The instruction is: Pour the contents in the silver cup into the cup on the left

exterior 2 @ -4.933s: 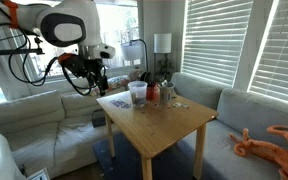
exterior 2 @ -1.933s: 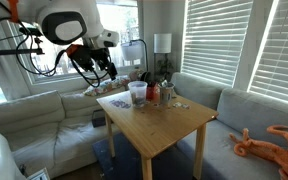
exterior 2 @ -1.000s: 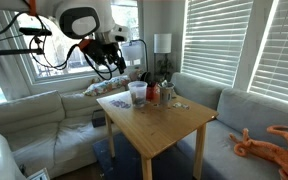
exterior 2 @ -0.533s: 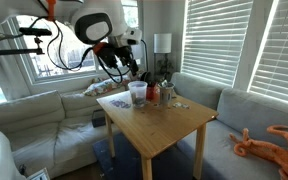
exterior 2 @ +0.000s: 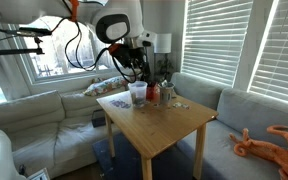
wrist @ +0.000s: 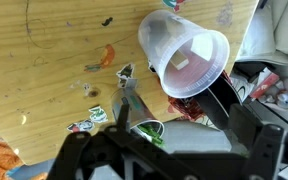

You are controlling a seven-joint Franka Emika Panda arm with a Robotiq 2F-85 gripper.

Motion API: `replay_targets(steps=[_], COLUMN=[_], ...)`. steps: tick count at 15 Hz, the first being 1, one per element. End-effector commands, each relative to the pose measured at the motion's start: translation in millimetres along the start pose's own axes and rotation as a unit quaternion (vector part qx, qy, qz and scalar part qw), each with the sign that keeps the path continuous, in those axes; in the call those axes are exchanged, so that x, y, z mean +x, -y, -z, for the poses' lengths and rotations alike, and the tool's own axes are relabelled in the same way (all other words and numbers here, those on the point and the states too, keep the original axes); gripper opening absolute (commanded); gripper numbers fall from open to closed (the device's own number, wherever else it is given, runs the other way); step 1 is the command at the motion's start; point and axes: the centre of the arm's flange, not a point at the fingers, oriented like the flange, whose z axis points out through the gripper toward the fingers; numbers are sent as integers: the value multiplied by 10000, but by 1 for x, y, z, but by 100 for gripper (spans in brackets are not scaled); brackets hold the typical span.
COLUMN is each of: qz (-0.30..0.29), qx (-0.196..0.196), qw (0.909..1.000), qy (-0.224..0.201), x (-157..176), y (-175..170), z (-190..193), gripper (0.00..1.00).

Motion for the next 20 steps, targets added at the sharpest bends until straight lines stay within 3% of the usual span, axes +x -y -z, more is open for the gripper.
replay_targets(steps=[1, 12, 13, 16, 20], qz=[3, 4, -102, -163, 41], qx=[3, 5, -22, 78, 21], qw=[10000, 10000, 9994, 9971, 9972], qy=[-11, -18, -333, -742, -749], x=[0, 0, 8, 35, 76], y=[0, 0, 0, -6, 3], z=[1, 2, 3, 8, 0], gripper=[100, 100, 100, 100, 100])
